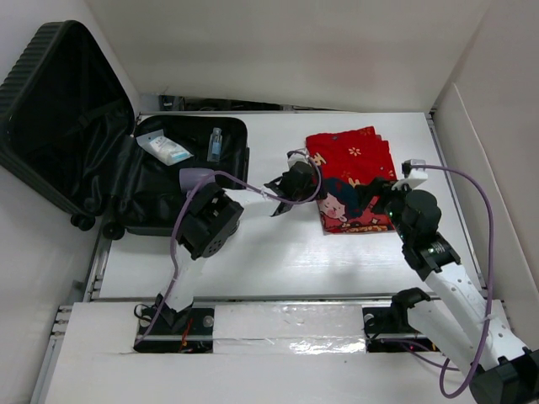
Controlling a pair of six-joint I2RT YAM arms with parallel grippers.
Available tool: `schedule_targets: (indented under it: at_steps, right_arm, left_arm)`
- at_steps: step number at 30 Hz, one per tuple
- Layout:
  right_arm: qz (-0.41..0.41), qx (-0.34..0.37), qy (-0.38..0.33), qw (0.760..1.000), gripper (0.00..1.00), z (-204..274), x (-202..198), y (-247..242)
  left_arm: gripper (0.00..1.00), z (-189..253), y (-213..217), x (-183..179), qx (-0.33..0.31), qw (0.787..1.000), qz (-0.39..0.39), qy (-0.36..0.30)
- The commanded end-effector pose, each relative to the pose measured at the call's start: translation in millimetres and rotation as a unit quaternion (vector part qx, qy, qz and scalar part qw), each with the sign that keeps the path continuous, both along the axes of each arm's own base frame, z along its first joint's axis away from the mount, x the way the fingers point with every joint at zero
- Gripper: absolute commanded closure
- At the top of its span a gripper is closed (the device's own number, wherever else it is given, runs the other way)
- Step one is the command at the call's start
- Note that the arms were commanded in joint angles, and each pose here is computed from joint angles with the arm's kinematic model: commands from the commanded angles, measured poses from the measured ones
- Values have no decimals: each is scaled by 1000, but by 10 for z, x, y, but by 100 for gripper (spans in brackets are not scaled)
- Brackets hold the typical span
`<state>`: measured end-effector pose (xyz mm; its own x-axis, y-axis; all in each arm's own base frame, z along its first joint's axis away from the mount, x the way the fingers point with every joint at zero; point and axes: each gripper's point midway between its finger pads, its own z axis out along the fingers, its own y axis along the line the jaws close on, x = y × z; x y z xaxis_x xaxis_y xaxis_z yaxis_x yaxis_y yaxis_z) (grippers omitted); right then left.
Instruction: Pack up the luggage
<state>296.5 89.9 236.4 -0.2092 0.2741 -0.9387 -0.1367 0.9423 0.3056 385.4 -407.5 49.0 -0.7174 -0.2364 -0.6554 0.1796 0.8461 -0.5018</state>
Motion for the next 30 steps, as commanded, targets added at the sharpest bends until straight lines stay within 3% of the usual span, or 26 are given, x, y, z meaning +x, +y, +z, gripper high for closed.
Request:
schedule_targets:
  at_steps: [1, 15, 18, 19, 21, 26, 30]
  right_arm:
    - [17, -2, -43, 999, 24, 246, 16, 39]
    - [34, 16, -91, 995, 27, 399, -158, 49]
    - [33, 20, -96, 995, 27, 375, -182, 41]
    - [34, 21, -101, 994, 27, 399, -188, 42]
    - [37, 22, -102, 994, 28, 408, -197, 51]
    - [44, 19, -95, 994, 28, 332, -210, 71]
    - [50, 24, -95, 994, 28, 297, -195, 102]
  left_arm:
    - [31, 51, -128, 90, -32, 999, -2, 24]
    - [49, -120, -534, 308, -101, 992, -5, 78]
    - [68, -87, -503, 465, -115, 991, 3, 68]
    - [85, -78, -522, 484, -117, 991, 1, 64]
    - [100, -29, -440, 608, -123, 991, 6, 58]
    - [100, 494, -274, 791, -129, 992, -8, 3]
    - [100, 1306, 25, 835, -101, 992, -29, -66]
